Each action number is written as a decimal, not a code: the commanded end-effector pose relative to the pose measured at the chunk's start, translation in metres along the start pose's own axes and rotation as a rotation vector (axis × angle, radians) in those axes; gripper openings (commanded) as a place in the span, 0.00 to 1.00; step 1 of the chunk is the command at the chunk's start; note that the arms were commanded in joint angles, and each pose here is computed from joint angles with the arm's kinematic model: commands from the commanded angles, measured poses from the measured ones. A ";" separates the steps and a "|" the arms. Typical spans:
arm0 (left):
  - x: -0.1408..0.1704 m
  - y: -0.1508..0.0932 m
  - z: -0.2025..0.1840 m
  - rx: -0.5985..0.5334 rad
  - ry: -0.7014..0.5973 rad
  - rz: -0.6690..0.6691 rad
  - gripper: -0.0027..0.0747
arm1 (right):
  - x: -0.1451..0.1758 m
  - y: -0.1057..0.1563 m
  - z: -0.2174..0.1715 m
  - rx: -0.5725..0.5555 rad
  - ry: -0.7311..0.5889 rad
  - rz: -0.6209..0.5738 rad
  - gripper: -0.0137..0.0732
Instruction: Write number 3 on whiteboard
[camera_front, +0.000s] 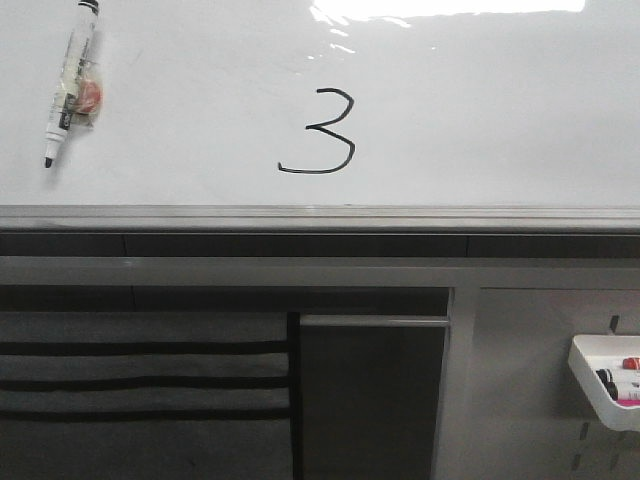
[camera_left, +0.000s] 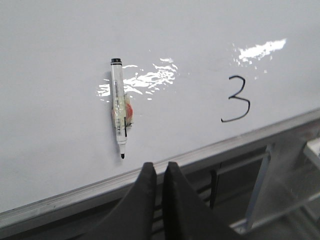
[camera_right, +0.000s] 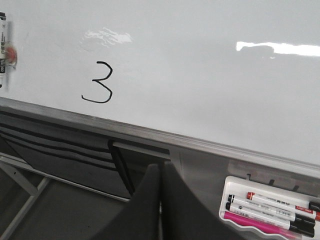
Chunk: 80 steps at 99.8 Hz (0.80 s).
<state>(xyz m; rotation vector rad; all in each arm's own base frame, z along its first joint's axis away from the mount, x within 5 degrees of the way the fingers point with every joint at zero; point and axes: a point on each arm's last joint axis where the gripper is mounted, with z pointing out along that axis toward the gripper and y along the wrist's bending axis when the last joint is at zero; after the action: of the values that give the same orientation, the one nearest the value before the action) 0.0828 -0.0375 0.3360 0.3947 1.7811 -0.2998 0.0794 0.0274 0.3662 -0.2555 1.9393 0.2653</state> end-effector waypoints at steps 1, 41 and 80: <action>-0.001 0.005 0.005 -0.039 -0.155 -0.135 0.01 | -0.009 -0.001 -0.003 0.010 -0.073 0.005 0.07; 0.074 0.011 0.026 -0.115 -0.024 -0.094 0.01 | -0.008 0.000 -0.003 0.009 -0.065 0.005 0.07; 0.102 0.020 -0.009 -0.352 -0.329 -0.008 0.01 | -0.008 0.000 -0.003 0.009 -0.065 0.005 0.07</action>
<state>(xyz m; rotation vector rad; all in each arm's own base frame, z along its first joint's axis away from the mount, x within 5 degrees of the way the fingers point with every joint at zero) 0.0654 -0.0105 0.2286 0.1455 1.5978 -0.0893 0.0787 0.0274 0.3622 -0.2578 1.9595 0.2662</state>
